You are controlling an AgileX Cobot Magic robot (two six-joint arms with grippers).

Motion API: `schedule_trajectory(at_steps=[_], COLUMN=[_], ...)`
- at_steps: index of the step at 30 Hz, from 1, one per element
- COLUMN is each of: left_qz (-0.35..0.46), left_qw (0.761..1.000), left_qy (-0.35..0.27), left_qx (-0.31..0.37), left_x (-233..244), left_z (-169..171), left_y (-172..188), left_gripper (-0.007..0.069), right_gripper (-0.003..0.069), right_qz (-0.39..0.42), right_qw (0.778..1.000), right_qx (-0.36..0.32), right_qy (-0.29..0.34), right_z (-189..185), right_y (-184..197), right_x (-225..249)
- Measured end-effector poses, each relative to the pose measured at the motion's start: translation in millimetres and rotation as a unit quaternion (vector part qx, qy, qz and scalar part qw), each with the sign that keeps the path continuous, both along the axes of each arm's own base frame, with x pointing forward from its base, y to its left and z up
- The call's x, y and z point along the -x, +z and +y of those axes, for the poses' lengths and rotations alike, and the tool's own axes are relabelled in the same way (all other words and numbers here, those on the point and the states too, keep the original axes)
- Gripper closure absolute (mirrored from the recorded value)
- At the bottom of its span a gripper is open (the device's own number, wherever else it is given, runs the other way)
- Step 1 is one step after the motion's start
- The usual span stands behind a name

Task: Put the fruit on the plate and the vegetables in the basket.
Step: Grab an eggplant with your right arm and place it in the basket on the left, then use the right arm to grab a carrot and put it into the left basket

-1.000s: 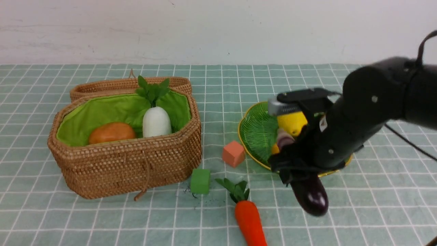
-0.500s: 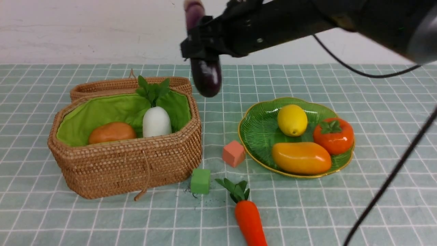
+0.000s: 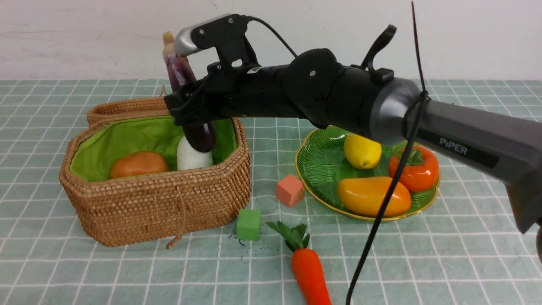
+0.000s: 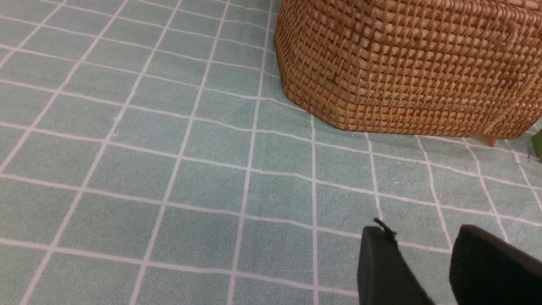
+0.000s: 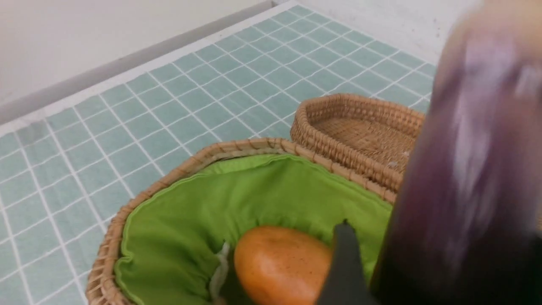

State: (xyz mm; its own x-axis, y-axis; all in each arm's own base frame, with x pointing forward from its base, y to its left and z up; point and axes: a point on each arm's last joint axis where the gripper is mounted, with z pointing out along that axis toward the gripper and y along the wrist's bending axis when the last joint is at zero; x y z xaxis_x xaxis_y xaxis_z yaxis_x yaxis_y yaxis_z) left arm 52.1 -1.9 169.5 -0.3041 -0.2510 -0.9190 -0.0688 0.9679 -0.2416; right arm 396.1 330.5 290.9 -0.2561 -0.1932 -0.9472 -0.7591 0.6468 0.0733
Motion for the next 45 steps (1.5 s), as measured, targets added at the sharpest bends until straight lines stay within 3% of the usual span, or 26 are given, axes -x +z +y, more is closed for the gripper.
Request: schedule_trajectory(at_steps=[4,6,12,15,18,22,24,28,32,42,45], left_qz=[0.000,0.000,0.000,0.000,0.000,0.000,0.000,0.000,0.000,0.000,0.000], left_qw=[1.000,1.000,1.000,1.000,1.000,1.000,1.000,1.000,1.000,1.000,1.000], left_qy=[0.000,0.000,0.000,0.000,0.000,0.000,0.000,0.000,0.000,0.000,0.000], left_qx=[0.000,0.000,0.000,0.000,0.000,0.000,0.000,0.000,0.000,0.000,0.000], left_x=[0,0,0,0,0,0,0,0,0,0,0], left_z=[0,0,0,0,0,0,0,0,0,0,0], left_y=[0,0,0,0,0,0,0,0,0,0,0], left_gripper=[0.0387,0.0387,0.0387,0.0387,0.0387,0.0387,0.0387,0.0387,0.0387,0.0387,0.0387], right_gripper=[0.0025,0.0001,0.0034,0.0080,0.0092,0.0095,0.0097,0.0097,0.0097,0.0124,0.0260], right_qz=[0.003,0.011,0.049,0.072,0.119,0.227,0.300,0.395,0.445,0.453,0.443], right_qw=[1.000,1.000,0.990,0.973,0.960,0.932,0.909,0.873,0.847,0.844,0.847], right_qx=[0.002,0.004,0.038,0.081,0.119,0.224,0.274,0.288,0.282,0.258,0.269], right_qy=[0.006,0.019,0.128,0.201,0.224,0.173,0.096,-0.009,-0.069,-0.128,-0.117], right_z=[1,2,3,-4,-13,-36,-50,-62,-69,-82,-83], right_y=[-1,-2,8,25,32,26,14,-18,-54,-120,-125], right_x=[1,3,29,53,67,78,79,82,88,98,99])
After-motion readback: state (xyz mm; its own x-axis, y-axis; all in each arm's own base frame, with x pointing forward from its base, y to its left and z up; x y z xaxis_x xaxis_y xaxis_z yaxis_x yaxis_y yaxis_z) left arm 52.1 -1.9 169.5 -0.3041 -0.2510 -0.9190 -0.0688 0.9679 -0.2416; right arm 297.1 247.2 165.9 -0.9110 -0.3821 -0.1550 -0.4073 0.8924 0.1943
